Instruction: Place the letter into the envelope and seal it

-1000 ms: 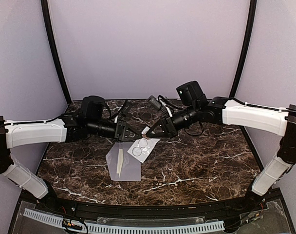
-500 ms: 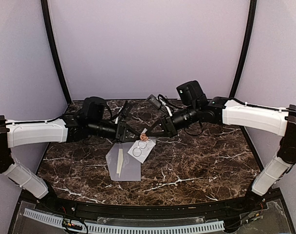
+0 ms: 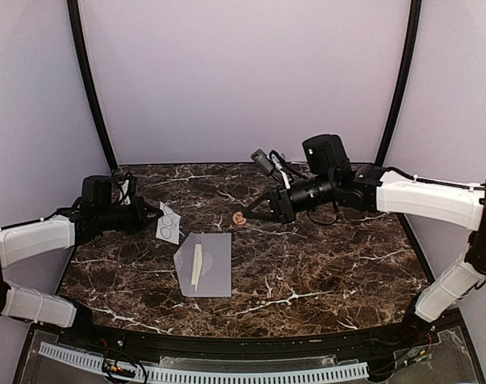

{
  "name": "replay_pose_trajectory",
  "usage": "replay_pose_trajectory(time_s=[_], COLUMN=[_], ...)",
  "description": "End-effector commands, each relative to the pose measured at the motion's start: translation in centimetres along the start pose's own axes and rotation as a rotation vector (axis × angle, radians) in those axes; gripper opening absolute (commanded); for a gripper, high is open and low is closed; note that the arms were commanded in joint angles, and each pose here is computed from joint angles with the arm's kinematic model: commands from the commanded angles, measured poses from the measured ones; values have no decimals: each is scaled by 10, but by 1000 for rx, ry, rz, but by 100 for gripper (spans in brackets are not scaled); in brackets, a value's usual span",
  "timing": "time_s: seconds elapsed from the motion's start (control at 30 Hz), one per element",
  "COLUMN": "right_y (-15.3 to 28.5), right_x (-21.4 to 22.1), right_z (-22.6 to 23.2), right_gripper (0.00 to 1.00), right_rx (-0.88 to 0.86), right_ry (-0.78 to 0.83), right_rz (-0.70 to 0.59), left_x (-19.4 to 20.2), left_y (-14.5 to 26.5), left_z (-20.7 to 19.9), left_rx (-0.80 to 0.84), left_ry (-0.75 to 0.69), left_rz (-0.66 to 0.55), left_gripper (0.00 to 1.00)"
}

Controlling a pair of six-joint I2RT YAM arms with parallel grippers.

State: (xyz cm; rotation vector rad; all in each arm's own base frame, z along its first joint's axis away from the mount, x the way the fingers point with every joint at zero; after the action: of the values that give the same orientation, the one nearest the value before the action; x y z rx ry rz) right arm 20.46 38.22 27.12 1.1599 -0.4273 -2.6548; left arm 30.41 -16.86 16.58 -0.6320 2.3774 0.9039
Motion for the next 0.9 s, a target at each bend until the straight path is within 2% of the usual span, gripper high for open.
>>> replay_pose_trajectory(time_s=[0.0, 0.2, 0.47, 0.53, 0.6, 0.63, 0.67, 0.7, 0.77, 0.83, 0.87], right_y=[7, 8, 9, 11, 12, 13, 13, 14, 13, 14, 13], right_x=[-12, -11, -11, -15, -18, -19, -20, -20, -20, -19, -19], right_z=[6, 3, -3, -4, -2, -2, -3, -5, -8, -10, -11], right_gripper=[0, 0, 0, 0, 0, 0, 0, 0, 0, 0, 0], right_rx=[1, -1, 18, 12, 2, 1, 2, 5, 7, 6, 7], right_ry=[27, 18, 10, -3, -5, -5, -8, -13, -26, -32, -35], right_rz=[-84, -117, -144, -160, -173, -179, -182, -182, -184, -186, -186], left_x=[-13, 7, 10, 10, 10, 11, 11, 13, 14, 9, 11], left_y=[26, 45, 51, 54, 57, 60, 62, 65, 72, 80, 83], left_z=[53, 113, 139, 139, 139, 139, 139, 141, 141, 138, 138], left_rx=[-175, -337, -462, -474, -486, -501, -509, -531, -565, -588, -600], left_ry=[82, 200, 220, 212, 203, 202, 197, 199, 192, 164, 161], left_rz=[-116, -152, -152, -149, -147, -148, -148, -146, -145, -156, -150], left_gripper=[0, 0, 2, 10, 24, 38, 45, 60, 77, 87, 89])
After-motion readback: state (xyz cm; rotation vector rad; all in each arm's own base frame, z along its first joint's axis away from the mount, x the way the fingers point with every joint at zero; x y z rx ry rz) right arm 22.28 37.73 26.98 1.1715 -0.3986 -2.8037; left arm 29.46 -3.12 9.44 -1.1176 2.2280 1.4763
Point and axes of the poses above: each gripper's point midway between its finger pads, its own y axis back along the fingers, its own z axis along the line the jaws close on, x = y × z, the point moved 2 cm from there along y, back along the fingers, and after that the axes turned 10 degrees about -y, right-handed, at the moved point
